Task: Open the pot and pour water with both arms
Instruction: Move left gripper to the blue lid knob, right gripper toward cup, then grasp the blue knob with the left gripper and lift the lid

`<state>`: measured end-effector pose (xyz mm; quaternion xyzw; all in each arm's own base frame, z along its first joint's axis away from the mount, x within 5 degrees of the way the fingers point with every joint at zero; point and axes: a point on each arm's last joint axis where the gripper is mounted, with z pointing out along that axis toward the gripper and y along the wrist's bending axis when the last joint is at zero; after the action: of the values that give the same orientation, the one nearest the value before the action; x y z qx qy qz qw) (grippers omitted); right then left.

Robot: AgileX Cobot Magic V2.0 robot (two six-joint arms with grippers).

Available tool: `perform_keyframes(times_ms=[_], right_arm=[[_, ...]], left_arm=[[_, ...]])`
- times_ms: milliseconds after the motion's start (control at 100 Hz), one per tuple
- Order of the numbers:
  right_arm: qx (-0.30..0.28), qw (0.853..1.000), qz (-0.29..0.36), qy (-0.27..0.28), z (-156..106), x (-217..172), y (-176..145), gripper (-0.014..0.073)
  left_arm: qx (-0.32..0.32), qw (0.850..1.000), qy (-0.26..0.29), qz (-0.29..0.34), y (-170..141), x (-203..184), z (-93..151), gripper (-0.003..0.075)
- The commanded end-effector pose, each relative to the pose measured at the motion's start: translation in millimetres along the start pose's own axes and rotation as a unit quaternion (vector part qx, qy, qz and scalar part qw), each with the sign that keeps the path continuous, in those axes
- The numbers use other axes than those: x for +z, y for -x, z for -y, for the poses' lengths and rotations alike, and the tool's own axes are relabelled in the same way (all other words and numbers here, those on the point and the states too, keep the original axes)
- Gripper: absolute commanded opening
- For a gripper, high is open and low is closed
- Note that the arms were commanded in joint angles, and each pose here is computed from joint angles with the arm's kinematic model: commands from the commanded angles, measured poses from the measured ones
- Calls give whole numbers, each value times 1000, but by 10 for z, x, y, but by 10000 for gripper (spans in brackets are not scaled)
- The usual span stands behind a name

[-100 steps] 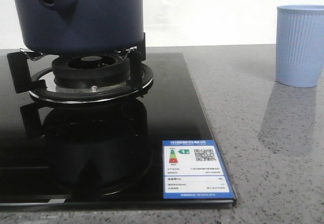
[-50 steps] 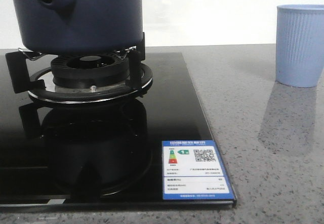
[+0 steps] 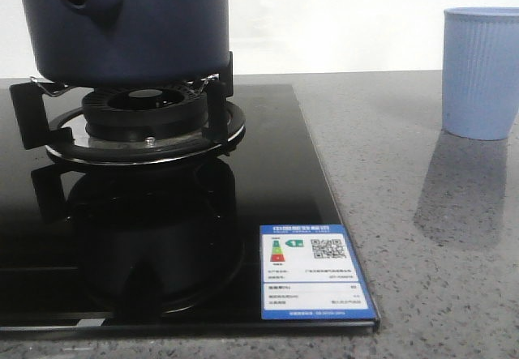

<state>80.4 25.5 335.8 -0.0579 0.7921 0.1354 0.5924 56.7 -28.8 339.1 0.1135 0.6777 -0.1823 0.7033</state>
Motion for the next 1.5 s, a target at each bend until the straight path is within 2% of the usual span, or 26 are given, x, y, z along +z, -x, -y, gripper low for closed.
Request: perform_keyframes(times_ms=[0, 100, 170, 240, 340, 390, 440, 550, 640, 920, 1120, 1270, 1490], right_arm=[[-12, 999, 31, 4, -15, 10, 162, -60], [-11, 1000, 23, 10, -23, 31, 153, -50], [-11, 1000, 23, 10, -23, 31, 153, 11], [-10, 1000, 23, 10, -24, 31, 153, 133], [-8, 1000, 24, 11, -26, 31, 154, 365], [-6, 1000, 24, 13, -28, 31, 155, 449], [-6, 1000, 24, 13, -28, 31, 155, 493], [-6, 1000, 24, 13, -28, 31, 155, 494], [-6, 1000, 24, 13, -28, 31, 155, 494], [-4, 1000, 24, 13, -29, 31, 155, 494], [-4, 1000, 24, 13, -29, 31, 155, 494], [-4, 1000, 24, 13, -29, 31, 155, 494], [-4, 1000, 24, 13, -29, 31, 155, 494]], left_arm=[[-1, 999, -14, 30, 142, 61, 15, -15], [-5, 999, -29, 29, 144, 129, 31, -15], [-6, 999, -35, 27, 141, 180, 39, -9], [-8, 999, -38, 24, 134, 234, 43, 30], [-10, 999, -42, 14, 142, 316, 55, 141], [-10, 999, -42, 8, 156, 367, 60, 208], [-10, 999, -40, 6, 176, 415, 60, 281], [-10, 999, -37, -1, 218, 534, 63, 438], [-10, 999, -31, -8, 230, 656, 59, 503], [-1, 998, -23, -50, 217, 1108, 73, 509], [15, 999, -25, -44, 192, 1450, 139, 512], [18, 998, -26, -49, 152, 1681, 186, 568], [19, 998, -26, -56, 176, 1958, 222, 571]])
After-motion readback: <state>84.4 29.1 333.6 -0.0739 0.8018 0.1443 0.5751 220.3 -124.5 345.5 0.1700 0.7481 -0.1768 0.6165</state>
